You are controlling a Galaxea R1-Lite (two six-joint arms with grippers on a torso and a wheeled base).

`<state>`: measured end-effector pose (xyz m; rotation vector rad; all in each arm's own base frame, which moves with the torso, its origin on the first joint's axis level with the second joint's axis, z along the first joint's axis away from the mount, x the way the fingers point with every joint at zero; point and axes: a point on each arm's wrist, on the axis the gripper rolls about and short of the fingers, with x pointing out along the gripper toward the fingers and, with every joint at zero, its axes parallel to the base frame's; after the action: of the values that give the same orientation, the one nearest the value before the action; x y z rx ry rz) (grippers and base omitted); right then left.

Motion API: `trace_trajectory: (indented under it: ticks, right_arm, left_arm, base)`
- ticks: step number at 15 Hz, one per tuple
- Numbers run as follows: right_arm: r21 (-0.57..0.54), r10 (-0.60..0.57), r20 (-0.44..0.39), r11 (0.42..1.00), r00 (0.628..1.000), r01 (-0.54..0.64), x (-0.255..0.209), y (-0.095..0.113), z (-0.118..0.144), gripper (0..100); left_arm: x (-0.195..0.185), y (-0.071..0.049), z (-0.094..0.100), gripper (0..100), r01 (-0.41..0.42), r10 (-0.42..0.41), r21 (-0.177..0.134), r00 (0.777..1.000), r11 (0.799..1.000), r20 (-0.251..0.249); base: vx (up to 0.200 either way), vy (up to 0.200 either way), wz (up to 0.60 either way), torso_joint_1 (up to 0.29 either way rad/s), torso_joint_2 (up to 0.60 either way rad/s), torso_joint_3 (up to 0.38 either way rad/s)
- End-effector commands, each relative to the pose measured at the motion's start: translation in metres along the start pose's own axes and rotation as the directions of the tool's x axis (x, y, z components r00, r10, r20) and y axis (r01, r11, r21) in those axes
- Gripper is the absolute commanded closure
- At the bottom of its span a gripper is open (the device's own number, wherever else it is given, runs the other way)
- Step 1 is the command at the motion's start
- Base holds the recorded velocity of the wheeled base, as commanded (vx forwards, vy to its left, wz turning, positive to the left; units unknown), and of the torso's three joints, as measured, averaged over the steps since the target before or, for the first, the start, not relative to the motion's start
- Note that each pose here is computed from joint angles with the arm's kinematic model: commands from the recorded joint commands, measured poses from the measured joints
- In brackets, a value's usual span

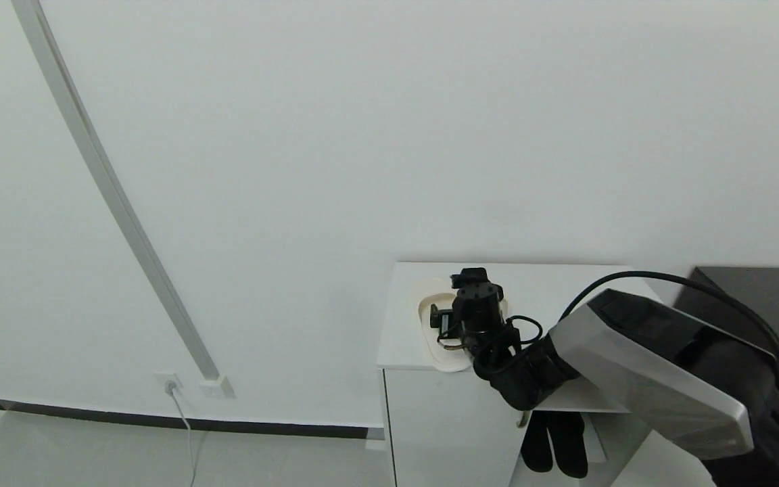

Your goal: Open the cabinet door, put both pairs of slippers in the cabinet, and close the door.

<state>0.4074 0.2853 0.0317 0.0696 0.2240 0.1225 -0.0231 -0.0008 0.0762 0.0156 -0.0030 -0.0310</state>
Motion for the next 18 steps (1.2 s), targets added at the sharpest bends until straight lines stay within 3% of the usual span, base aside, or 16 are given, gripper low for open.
trace_trajectory:
  ticks: [1,5,6,13,15,17,18]
  right_arm:
    - [-0.017,-0.021,0.007,1.000,1.000,0.021,0.019,-0.005,-0.008,0]
    - [-0.043,-0.034,0.033,0.998,0.999,0.036,0.032,-0.009,-0.003,0]
    - [-0.047,-0.032,0.026,0.998,0.999,0.034,0.033,-0.008,-0.001,100]
    - [-0.043,-0.022,0.030,0.999,0.999,0.024,0.031,-0.007,0.002,100]
    - [-0.031,-0.017,0.054,0.999,0.998,0.018,0.024,-0.008,0.015,100]
    - [-0.022,0.110,0.083,0.994,0.990,-0.109,-0.034,-0.015,0.066,100]
    - [-0.028,0.160,0.078,0.987,0.984,-0.159,-0.058,-0.021,0.079,100]
  left_arm:
    - [0.000,0.000,0.000,100,0.000,0.000,0.000,1.000,1.000,-0.001]
    - [0.000,0.000,0.000,100,0.000,0.000,0.000,1.000,1.000,-0.001]
    - [0.000,0.000,0.000,100,0.000,0.000,0.000,1.000,1.000,-0.001]
    - [0.000,0.000,0.000,100,0.000,0.000,0.000,1.000,1.000,-0.001]
    - [0.000,0.000,0.000,100,0.000,0.000,0.000,1.000,1.000,-0.001]
    - [0.000,0.000,0.000,100,0.000,0.000,0.000,1.000,1.000,-0.001]
    - [0.000,0.000,0.000,100,0.000,0.000,0.000,1.000,1.000,-0.001]
  base:
    - [0.000,0.000,0.00,0.000,0.00,0.000]
    - [0.000,0.000,0.00,0.000,0.00,0.000]
    - [0.000,0.000,0.00,0.000,0.00,0.000]
    - [0.000,0.000,0.00,0.000,0.00,0.000]
    - [0.000,0.000,0.00,0.000,0.00,0.000]
    - [0.000,0.000,0.00,0.000,0.00,0.000]
    - [0.000,0.000,0.00,0.000,0.00,0.000]
